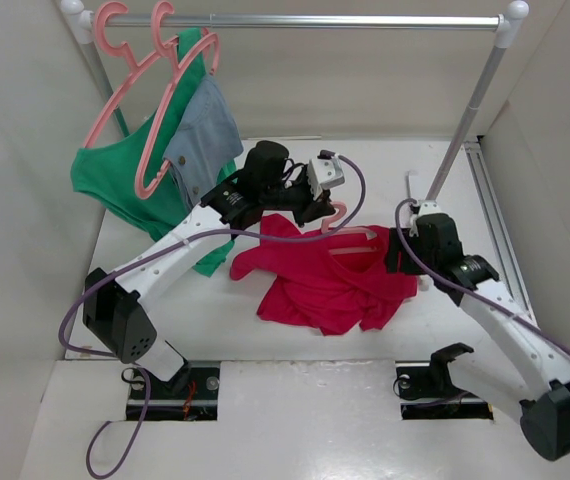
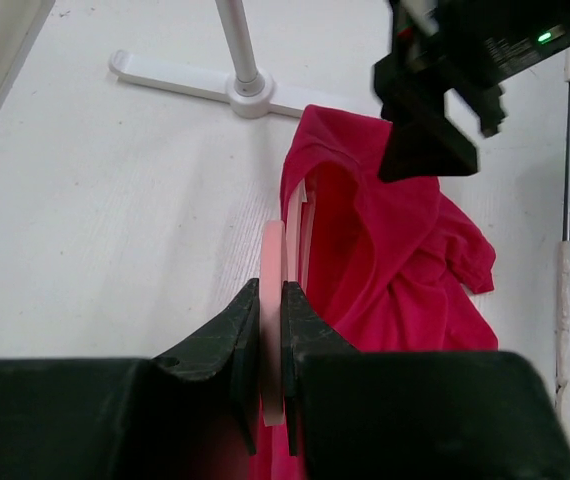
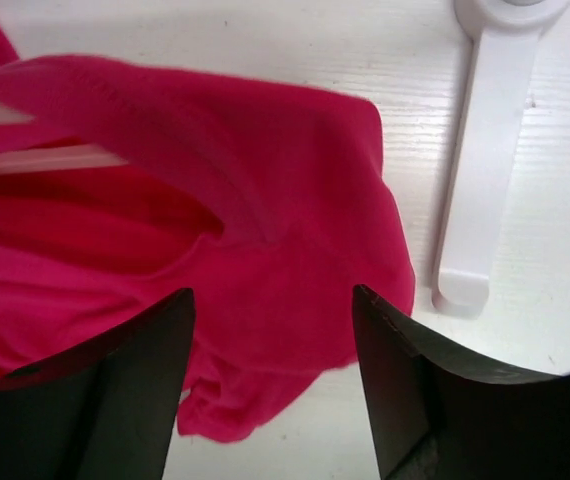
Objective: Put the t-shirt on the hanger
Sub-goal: Place tshirt on hanger
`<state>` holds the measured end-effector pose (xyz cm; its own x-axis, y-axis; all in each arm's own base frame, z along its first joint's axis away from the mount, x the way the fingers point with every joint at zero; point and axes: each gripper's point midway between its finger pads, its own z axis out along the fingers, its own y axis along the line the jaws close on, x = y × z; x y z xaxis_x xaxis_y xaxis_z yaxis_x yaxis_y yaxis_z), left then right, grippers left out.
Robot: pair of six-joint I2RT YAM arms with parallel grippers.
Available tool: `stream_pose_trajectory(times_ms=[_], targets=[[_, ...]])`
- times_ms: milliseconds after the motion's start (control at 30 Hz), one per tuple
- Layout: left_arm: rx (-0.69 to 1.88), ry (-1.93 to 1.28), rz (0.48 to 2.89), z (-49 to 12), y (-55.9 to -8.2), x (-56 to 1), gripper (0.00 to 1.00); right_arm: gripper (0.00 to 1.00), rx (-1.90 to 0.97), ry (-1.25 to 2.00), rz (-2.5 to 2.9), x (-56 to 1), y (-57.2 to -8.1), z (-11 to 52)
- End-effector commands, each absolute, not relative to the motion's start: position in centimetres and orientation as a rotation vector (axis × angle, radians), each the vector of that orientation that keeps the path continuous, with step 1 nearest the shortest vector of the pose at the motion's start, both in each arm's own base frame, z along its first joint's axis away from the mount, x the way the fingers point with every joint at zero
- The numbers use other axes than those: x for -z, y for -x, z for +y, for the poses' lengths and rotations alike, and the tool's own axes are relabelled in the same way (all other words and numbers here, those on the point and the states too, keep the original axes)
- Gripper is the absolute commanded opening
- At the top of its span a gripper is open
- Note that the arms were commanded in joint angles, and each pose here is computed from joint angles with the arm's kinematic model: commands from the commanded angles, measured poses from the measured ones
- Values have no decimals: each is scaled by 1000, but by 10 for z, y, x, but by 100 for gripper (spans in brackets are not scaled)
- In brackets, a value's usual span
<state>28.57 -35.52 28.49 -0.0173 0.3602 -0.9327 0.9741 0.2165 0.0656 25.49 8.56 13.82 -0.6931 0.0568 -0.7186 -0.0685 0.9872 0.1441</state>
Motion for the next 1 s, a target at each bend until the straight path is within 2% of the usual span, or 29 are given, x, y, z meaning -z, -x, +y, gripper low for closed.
stream_pose_trajectory(times_ms=[0,167,267,333,367,433,633,767,967], targets=[[821,-1248,1437,-357,-284,-325,0,68,-225,7,2263,-146,-290,94],[822,-1251,1446,-357,-284,-321,0,68,-228,-26,2280,-137,-299,96],[831,-1256,1442,-357,-283,-321,0,60,-244,-36,2256,-134,-305,99],[831,-1256,1442,-357,-283,-321,0,47,-235,-46,2268,-126,-312,98],[841,-1262,1437,-358,-281,-321,0,28,-232,-45,2277,-124,-312,98],[843,-1260,1437,-356,-283,-321,0,2,-222,-50,2274,-123,-314,97],[849,-1301,1437,-346,-282,-312,0,0,-138,18,2206,-153,-314,82],[856,-1438,1374,-343,-267,-300,0,0,-79,171,2080,-216,-320,77],[969,-1591,1247,-342,-236,-295,0,0,-152,562,2030,-240,-326,103]])
